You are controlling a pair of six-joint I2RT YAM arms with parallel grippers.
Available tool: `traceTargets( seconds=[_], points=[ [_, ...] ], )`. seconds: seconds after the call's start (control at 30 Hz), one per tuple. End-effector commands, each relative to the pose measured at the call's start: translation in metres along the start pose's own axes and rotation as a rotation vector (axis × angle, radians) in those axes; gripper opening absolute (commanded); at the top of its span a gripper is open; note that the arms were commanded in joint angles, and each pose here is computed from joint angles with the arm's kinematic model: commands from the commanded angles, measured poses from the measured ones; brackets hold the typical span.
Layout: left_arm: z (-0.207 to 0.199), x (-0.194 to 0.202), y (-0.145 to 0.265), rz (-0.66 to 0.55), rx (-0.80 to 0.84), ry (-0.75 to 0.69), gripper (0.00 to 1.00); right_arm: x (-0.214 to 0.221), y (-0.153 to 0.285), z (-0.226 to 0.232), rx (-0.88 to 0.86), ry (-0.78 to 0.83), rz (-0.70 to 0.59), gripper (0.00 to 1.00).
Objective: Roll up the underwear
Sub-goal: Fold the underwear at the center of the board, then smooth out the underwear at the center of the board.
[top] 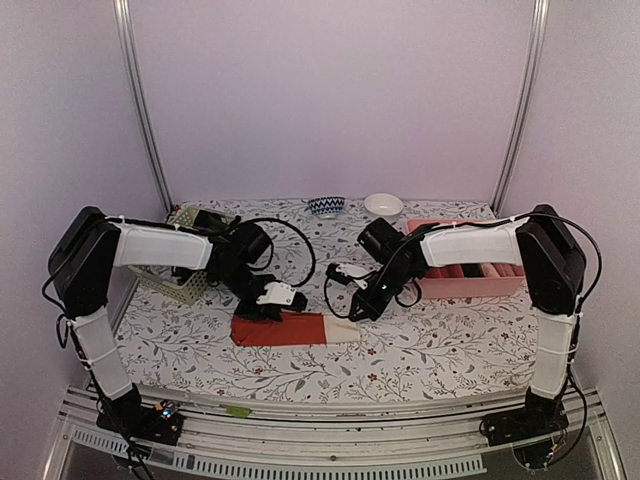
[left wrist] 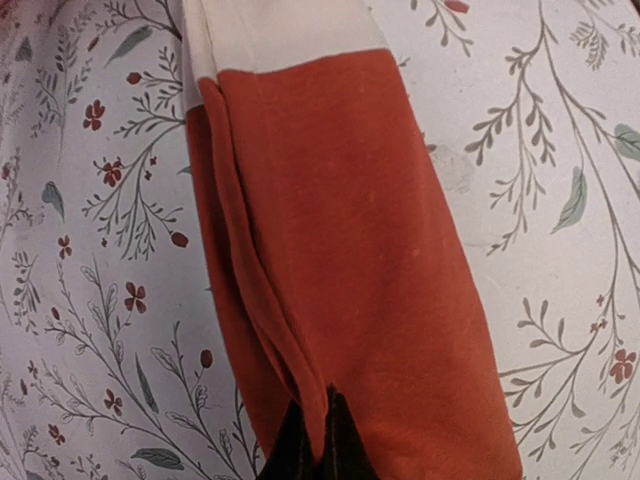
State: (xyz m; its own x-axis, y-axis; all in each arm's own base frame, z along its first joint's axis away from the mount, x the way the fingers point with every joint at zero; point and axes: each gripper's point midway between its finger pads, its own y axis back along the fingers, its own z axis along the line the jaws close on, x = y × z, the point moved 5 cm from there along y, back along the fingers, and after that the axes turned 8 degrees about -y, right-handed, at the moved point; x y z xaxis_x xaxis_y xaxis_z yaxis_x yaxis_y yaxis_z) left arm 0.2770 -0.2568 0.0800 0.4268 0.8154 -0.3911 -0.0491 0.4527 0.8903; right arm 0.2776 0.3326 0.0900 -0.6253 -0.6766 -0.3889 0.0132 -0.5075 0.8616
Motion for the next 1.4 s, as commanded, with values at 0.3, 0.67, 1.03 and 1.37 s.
traceTargets(
  seconds=[0.3,0.67,1.03,1.37],
  points=[
    [0.041,0.024,0.022,-0.031,-0.084,0.173,0.45,0.004,-0.013,-0.016,0.041,-0.088,0.063,0.11],
    [0.018,0.021,0.052,-0.166,-0.028,0.463,0.39,-0.004,0.004,-0.027,0.148,-0.213,0.002,0.28],
    [0.005,0.021,0.025,-0.200,0.135,0.657,0.35,-0.010,0.019,-0.016,0.111,-0.229,-0.045,0.28],
    [-0.006,0.025,0.006,-0.183,0.212,0.714,0.28,-0.002,0.020,-0.014,0.104,-0.272,-0.045,0.27]
  ],
)
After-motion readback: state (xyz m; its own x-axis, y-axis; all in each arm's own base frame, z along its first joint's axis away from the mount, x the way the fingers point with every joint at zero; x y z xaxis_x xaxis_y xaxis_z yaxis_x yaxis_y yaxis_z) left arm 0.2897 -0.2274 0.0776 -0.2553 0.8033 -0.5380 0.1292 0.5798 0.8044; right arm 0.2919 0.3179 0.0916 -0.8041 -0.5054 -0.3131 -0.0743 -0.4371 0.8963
